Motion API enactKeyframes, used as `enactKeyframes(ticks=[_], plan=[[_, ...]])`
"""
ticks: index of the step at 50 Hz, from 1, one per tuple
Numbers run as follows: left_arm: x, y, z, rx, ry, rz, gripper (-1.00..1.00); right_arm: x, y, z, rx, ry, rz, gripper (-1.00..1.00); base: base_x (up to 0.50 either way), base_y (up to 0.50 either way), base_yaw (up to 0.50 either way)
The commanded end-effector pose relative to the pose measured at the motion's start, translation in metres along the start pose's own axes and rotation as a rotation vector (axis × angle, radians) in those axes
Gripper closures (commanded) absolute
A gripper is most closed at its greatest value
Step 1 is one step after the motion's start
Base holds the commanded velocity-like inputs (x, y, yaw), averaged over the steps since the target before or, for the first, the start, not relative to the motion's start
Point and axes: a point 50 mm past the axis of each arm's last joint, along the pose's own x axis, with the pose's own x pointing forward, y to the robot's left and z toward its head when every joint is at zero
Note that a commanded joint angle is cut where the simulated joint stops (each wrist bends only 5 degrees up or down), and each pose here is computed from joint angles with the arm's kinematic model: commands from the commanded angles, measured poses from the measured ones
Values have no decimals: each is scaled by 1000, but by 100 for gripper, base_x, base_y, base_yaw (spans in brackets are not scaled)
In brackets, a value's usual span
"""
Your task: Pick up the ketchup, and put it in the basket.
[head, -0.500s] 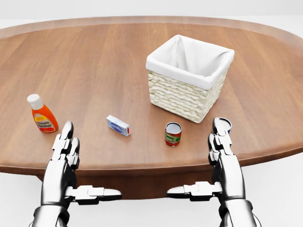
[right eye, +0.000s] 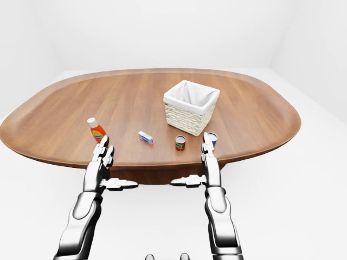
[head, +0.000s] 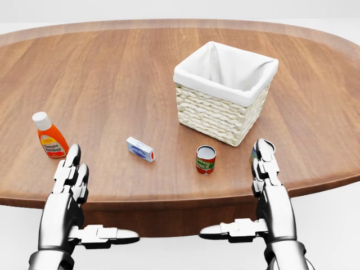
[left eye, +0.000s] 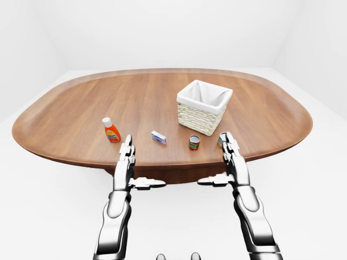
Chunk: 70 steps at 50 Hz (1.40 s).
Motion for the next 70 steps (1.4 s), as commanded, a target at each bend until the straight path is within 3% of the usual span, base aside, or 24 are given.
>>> enactKeyframes(ticks=[1,8,18,70], plan=[[-26,5,32,10,-100,-9,-100,-20,4,28,-69,-87,-13,-100,0,0,0],[-46,18,67,1,-248,15,-100,-41,-1,58,-95,-207,-36,-100,0,0,0],[-58,27,81,-4,-308,29,-100,-66,-5,87,-118,-322,-69,-100,0,0,0],[-59,29,82,-1,-313,31,-100,-59,-5,76,-158,-276,-98,-100,0,0,0]])
